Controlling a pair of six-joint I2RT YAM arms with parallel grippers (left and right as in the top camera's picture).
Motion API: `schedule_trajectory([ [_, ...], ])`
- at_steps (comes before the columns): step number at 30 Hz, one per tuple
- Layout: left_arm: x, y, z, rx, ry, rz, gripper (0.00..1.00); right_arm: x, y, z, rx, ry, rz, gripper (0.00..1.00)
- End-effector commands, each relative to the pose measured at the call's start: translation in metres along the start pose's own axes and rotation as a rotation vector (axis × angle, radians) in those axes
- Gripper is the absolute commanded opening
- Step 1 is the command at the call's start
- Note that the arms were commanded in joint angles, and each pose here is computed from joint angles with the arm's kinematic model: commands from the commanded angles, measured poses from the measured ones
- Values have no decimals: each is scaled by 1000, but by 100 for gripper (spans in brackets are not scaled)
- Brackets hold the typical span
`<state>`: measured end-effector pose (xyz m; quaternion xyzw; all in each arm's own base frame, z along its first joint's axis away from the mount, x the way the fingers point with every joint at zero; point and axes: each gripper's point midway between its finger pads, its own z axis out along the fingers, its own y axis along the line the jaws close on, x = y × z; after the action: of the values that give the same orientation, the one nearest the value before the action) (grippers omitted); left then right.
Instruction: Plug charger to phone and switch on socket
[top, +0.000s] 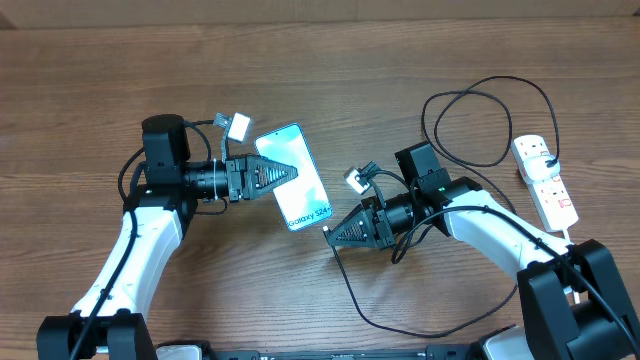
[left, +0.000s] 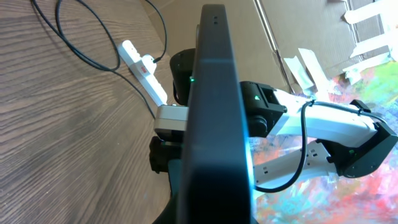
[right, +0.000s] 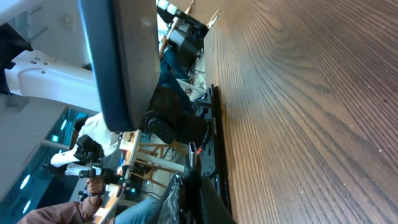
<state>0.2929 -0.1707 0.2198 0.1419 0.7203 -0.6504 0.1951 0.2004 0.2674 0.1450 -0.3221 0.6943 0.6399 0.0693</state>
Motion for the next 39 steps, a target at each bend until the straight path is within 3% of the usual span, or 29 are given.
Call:
schedule_trajectory([
  [1,-1,-4,1,17,8,10,4,-2,11,4,-31,9,-15,4],
  [39,-2,-3,1,11,5,4,4,-25,27,9,-88,-6,-76,4],
])
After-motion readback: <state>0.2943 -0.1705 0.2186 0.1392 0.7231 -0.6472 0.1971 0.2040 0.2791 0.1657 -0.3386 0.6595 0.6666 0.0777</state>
